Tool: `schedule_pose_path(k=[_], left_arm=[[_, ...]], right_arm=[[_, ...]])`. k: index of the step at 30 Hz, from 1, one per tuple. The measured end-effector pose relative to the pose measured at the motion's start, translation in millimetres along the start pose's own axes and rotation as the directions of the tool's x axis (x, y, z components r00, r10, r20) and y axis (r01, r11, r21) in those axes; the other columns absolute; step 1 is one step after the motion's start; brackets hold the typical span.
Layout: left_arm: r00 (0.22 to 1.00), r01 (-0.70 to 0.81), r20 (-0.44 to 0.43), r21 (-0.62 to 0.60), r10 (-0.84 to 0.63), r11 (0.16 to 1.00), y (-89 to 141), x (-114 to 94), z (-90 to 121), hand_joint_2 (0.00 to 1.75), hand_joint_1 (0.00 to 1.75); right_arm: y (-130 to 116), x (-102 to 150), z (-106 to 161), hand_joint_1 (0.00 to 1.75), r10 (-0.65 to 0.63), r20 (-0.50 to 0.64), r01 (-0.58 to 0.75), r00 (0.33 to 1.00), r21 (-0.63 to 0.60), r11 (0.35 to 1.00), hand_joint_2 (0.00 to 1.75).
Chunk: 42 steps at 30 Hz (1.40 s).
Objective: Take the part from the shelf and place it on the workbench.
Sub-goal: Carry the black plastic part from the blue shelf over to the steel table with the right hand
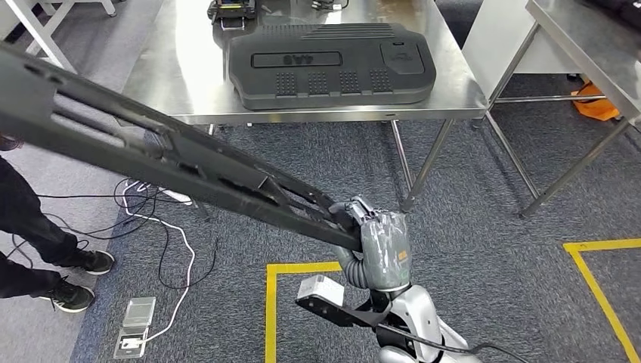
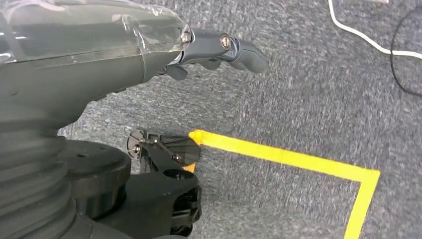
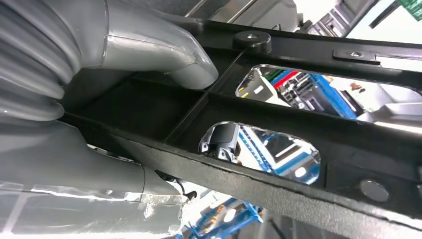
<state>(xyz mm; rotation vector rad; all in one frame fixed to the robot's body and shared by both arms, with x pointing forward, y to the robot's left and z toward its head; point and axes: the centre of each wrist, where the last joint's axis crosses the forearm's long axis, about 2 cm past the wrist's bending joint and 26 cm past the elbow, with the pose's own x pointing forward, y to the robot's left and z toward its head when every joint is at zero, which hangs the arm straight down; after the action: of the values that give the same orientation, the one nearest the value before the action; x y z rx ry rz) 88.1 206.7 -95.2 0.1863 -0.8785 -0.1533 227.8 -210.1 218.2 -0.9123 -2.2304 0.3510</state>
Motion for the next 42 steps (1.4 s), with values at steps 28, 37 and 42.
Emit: schedule_pose_path(k=[28, 37, 42], left_arm=[[1.0, -0.001, 0.001, -0.001, 0.001, 1.0, -0.6, 0.1, 0.2, 1.75, 0.0], [1.0, -0.001, 0.004, -0.002, 0.001, 1.0, 0.3, 1.0, -1.0, 1.75, 0.0], [1.0, -0.002, 0.007, -0.002, 0.002, 1.0, 0.5, 2.6, -2.3, 1.75, 0.0]], right_arm=[[-3.0, -2.1, -7.2, 1.75, 0.068, -0.049, -0.069, 0.997, -0.038, 0.997, 1.75], [-4.2, -3.1, -3.9, 1.75, 0.08, -0.051, -0.081, 0.996, -0.032, 0.996, 1.75], [-5.7, -3.0, -3.0, 1.75, 0.08, -0.053, -0.082, 0.995, -0.032, 0.996, 1.75]])
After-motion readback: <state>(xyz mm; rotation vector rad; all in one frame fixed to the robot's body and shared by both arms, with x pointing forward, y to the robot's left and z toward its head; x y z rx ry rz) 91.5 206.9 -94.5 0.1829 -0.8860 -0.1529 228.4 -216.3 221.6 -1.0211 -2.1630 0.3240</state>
